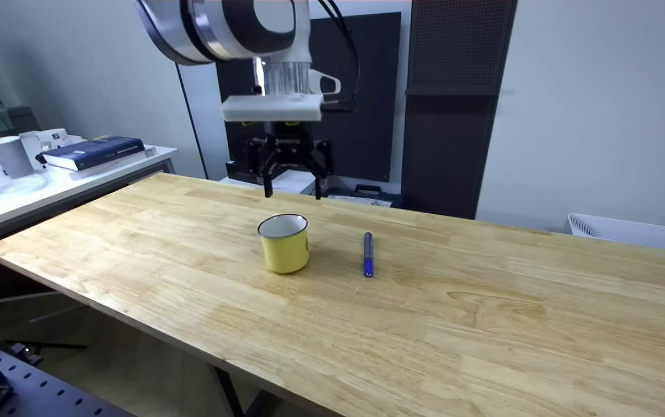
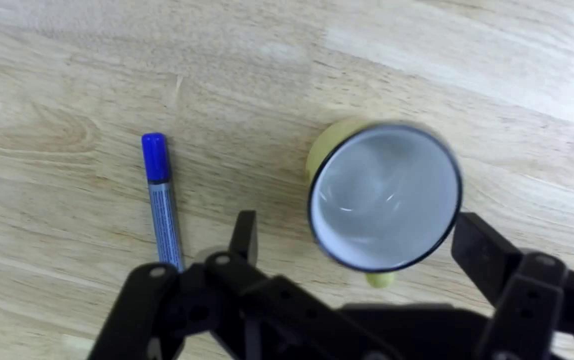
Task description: Pick the marker from the pot and place it on the table
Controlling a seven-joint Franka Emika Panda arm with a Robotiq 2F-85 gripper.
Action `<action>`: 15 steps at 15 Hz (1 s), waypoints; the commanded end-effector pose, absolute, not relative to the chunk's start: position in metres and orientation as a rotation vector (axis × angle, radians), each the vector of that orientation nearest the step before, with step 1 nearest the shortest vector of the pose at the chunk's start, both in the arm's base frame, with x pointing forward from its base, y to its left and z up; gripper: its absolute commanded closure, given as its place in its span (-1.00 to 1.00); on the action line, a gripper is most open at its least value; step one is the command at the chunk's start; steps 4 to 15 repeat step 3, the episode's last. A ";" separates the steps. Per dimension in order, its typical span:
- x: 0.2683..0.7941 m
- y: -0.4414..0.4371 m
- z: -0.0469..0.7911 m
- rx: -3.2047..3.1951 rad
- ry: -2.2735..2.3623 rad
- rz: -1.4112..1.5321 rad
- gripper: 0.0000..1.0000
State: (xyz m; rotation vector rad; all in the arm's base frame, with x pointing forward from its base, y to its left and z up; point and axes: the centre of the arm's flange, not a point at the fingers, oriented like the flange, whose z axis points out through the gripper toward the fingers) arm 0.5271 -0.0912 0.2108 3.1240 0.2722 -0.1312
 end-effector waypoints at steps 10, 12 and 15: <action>0.484 -0.059 0.276 3.118 0.106 -0.164 -1.00; 0.484 -0.059 0.276 3.118 0.106 -0.164 -1.00; 0.484 -0.059 0.276 3.118 0.106 -0.164 -1.00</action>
